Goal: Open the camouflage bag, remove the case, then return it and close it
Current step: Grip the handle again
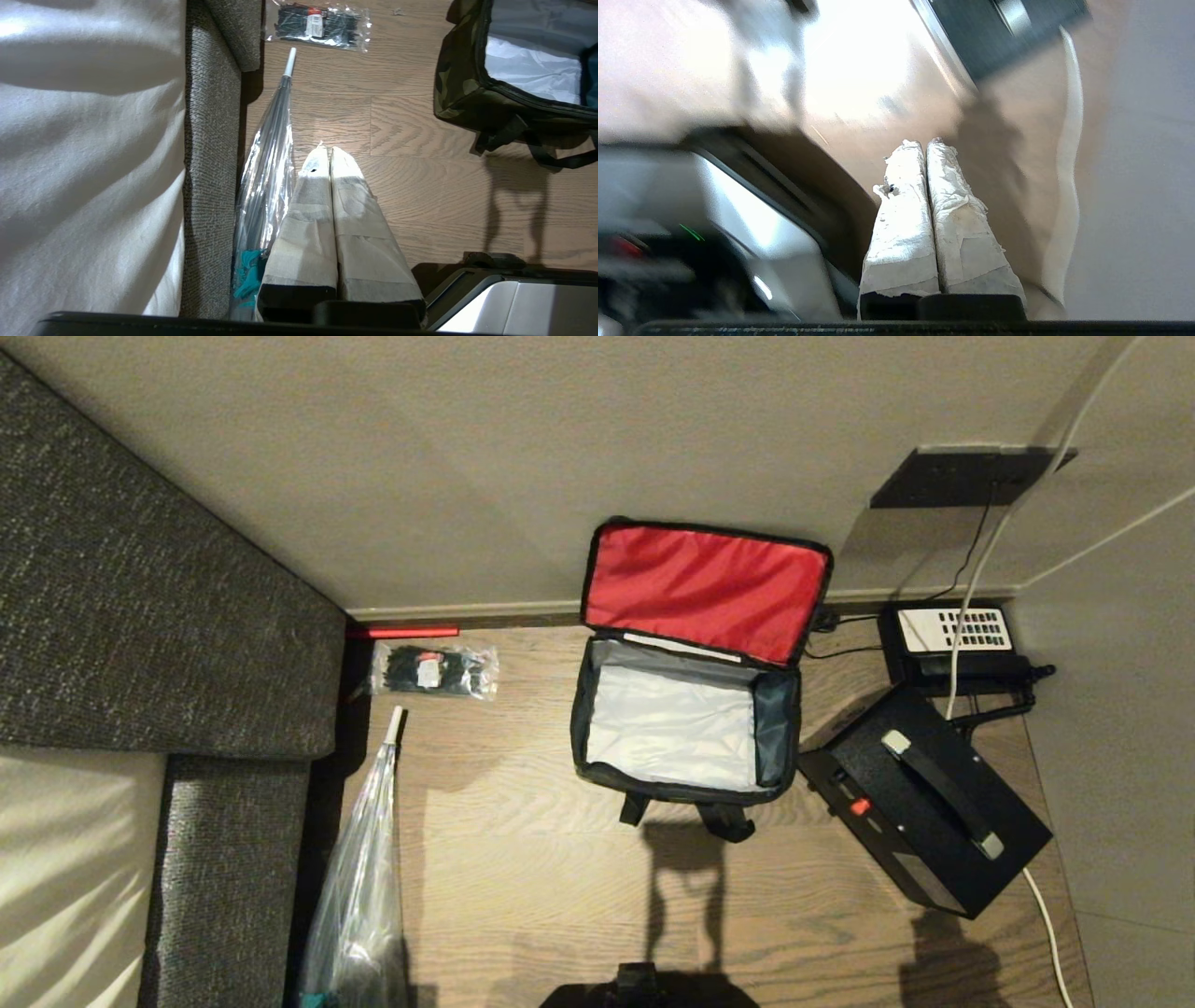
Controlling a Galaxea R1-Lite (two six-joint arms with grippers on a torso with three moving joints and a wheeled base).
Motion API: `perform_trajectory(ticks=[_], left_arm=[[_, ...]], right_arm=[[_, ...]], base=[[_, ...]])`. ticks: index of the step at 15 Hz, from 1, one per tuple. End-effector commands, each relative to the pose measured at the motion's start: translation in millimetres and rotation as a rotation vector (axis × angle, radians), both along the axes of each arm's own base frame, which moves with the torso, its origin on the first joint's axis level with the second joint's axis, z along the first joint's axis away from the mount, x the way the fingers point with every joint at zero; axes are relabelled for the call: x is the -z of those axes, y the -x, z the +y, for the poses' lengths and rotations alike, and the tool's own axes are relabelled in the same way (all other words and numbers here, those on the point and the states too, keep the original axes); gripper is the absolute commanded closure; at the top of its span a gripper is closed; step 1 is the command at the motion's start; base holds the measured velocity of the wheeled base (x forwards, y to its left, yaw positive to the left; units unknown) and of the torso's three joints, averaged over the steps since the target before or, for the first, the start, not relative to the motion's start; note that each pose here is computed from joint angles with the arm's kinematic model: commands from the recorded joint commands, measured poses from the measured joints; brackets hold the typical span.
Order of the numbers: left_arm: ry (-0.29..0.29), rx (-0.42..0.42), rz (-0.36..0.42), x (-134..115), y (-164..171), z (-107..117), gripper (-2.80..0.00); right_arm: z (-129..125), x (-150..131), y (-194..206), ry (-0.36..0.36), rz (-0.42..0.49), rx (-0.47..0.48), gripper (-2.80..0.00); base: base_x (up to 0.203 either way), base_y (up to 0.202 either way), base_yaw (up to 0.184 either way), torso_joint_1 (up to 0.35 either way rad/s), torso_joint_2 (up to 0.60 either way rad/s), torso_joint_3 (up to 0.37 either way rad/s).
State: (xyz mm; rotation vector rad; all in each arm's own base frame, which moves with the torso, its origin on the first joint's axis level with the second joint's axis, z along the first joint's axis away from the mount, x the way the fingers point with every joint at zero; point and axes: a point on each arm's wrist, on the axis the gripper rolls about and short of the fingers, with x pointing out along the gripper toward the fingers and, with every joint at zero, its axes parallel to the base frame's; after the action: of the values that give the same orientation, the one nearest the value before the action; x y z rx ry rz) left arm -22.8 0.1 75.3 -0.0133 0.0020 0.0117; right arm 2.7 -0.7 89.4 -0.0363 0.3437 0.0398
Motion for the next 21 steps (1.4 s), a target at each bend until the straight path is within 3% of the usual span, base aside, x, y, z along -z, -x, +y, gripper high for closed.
perform_trajectory(ticks=[1,3,6,7,21], left_arm=[[0.0,-0.001,0.001,0.9,-0.1,0.0,0.0],[0.0,-0.001,0.001,0.9,-0.1,0.0,0.0],[0.0,-0.001,0.001,0.9,-0.1,0.0,0.0],[0.0,-0.001,0.001,0.9,-0.1,0.0,0.0],[0.0,-0.001,0.001,0.9,-0.1,0.0,0.0]], right_arm=[[0.6,9.0,5.0,-0.012,-0.101,-0.02,0.0],[0.5,9.9,7.7,-0.012,-0.122,-0.006,0.0],[0.4,12.6,22.8,-0.008,-0.311,0.015,0.0],[0.5,13.4,25.0,-0.022,-0.337,0.024,0.0],[0.5,14.0,25.8,-0.037,-0.347,0.029,0.0]], base=[[0.0,0.0,0.0,0.0,0.0,0.0],[0.0,0.0,0.0,0.0,0.0,0.0],[0.0,0.0,0.0,0.0,0.0,0.0],[0.0,0.0,0.0,0.0,0.0,0.0],[0.0,0.0,0.0,0.0,0.0,0.0]])
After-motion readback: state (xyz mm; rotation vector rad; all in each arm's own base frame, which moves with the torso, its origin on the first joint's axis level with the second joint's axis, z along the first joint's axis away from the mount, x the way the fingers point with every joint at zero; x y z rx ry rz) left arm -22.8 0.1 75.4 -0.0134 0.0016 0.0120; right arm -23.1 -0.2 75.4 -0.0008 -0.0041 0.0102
